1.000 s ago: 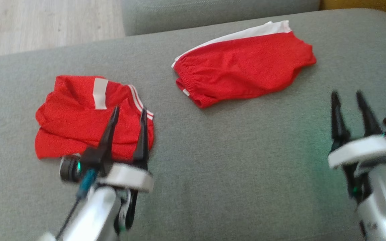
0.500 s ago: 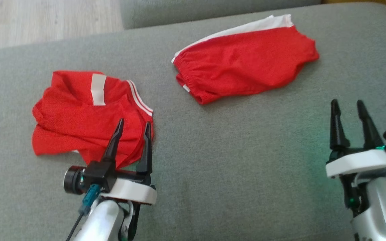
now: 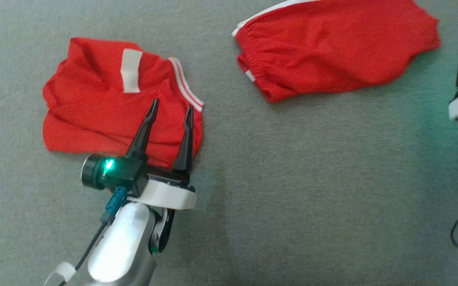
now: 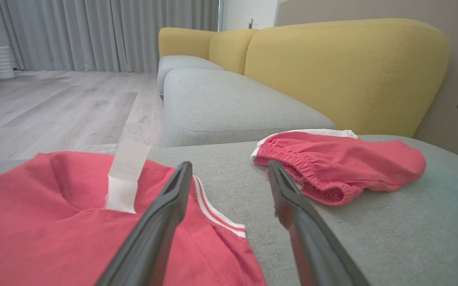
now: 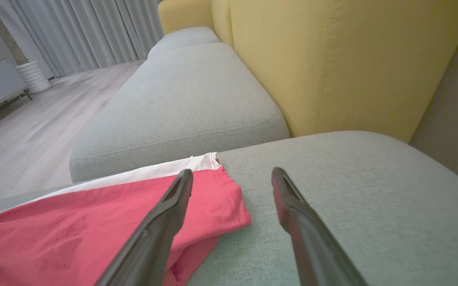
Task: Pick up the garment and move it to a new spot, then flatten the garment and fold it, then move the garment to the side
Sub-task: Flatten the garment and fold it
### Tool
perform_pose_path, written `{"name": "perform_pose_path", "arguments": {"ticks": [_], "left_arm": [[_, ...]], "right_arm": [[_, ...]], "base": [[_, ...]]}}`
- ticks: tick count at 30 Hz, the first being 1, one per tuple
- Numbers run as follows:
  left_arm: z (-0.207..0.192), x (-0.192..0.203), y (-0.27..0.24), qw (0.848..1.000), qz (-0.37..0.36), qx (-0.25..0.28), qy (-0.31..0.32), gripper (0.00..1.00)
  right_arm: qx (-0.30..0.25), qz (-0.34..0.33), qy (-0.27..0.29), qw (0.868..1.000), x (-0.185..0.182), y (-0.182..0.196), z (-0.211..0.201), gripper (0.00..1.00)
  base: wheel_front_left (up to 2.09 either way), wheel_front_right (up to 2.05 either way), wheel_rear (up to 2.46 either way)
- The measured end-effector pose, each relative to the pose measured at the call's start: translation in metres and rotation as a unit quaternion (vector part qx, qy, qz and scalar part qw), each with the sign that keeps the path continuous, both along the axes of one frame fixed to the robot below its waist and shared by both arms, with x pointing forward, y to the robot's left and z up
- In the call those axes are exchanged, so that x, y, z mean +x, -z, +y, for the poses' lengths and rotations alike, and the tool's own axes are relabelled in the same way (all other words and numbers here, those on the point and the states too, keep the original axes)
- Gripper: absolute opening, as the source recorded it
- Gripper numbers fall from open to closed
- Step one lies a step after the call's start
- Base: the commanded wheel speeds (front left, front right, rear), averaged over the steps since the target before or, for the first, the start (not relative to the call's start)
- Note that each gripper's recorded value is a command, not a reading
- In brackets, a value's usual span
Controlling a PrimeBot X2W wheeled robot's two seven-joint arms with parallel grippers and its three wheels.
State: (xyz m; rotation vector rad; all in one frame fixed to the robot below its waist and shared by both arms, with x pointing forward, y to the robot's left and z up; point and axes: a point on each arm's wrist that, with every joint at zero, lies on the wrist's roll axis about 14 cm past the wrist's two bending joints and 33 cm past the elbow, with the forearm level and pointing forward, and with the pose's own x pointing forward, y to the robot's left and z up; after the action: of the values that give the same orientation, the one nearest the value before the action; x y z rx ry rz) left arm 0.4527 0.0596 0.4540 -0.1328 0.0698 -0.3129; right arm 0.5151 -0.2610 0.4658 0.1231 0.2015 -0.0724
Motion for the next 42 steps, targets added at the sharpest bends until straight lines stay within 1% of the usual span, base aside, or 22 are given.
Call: {"name": "perform_pose_path", "arguments": {"ticks": [4, 8, 11, 15, 17, 24, 25, 26, 30, 31, 35, 36, 42], "left_arm": [[0.009, 0.008, 0.007, 1.0, 0.004, 0.005, -0.011, 1.0], [0.017, 0.015, 0.012, 1.0, 0.009, 0.005, -0.021, 1.0], [0.022, 0.017, 0.018, 0.999, 0.014, 0.007, -0.028, 1.0], [0.028, 0.02, 0.024, 0.999, 0.022, 0.01, -0.035, 1.0], [0.03, 0.021, 0.026, 0.999, 0.022, 0.012, -0.037, 1.0], [0.032, 0.024, 0.026, 0.999, 0.02, 0.015, -0.04, 1.0], [0.031, 0.024, 0.025, 0.999, 0.019, 0.017, -0.041, 1.0], [0.031, 0.024, 0.025, 0.999, 0.019, 0.017, -0.042, 1.0], [0.028, 0.025, 0.022, 0.999, 0.015, 0.015, -0.039, 1.0], [0.026, 0.025, 0.019, 0.999, 0.012, 0.013, -0.037, 1.0], [0.022, 0.026, 0.01, 0.999, 0.001, 0.009, -0.032, 1.0], [0.022, 0.026, 0.01, 0.999, 0.001, 0.009, -0.032, 1.0], [0.013, 0.023, -0.007, 1.0, -0.019, 0.006, -0.021, 1.0]], "right_arm": [[0.007, 0.059, -0.007, 0.998, 0.029, 0.025, 0.004, 1.0], [0.01, 0.115, -0.01, 0.993, 0.047, 0.053, 0.005, 1.0], [0.012, 0.168, -0.01, 0.986, 0.053, 0.077, 0.003, 1.0], [-0.008, 0.22, -0.025, 0.975, 0.056, 0.102, 0.007, 1.0], [-0.016, 0.237, -0.038, 0.971, 0.056, 0.111, 0.014, 1.0], [-0.036, 0.254, -0.064, 0.964, 0.064, 0.113, 0.022, 1.0], [-0.034, 0.254, -0.067, 0.964, 0.063, 0.113, 0.024, 0.4], [-0.032, 0.255, -0.07, 0.964, 0.063, 0.113, 0.025, 0.0], [-0.026, 0.248, -0.079, 0.965, 0.061, 0.109, 0.03, 0.0], [-0.022, 0.235, -0.073, 0.969, 0.061, 0.104, 0.026, 0.0], [-0.024, 0.208, -0.049, 0.977, 0.055, 0.09, 0.003, 0.0], [-0.024, 0.208, -0.049, 0.977, 0.055, 0.09, 0.003, 0.0], [-0.027, 0.185, -0.008, 0.982, 0.032, 0.073, -0.035, 0.0]], "base": [[0.0, 0.0, 0.0], [0.0, 0.0, 0.0], [0.0, 0.0, 0.0], [0.0, 0.0, 0.0], [0.0, 0.0, 0.0], [0.0, 0.0, 0.0], [0.0, 0.0, 0.0], [0.0, 0.0, 0.0], [0.0, 0.0, 0.0], [0.0, 0.0, 0.0], [0.0, 0.0, 0.0], [0.0, 0.0, 0.0], [0.0, 0.0, 0.0]]}}
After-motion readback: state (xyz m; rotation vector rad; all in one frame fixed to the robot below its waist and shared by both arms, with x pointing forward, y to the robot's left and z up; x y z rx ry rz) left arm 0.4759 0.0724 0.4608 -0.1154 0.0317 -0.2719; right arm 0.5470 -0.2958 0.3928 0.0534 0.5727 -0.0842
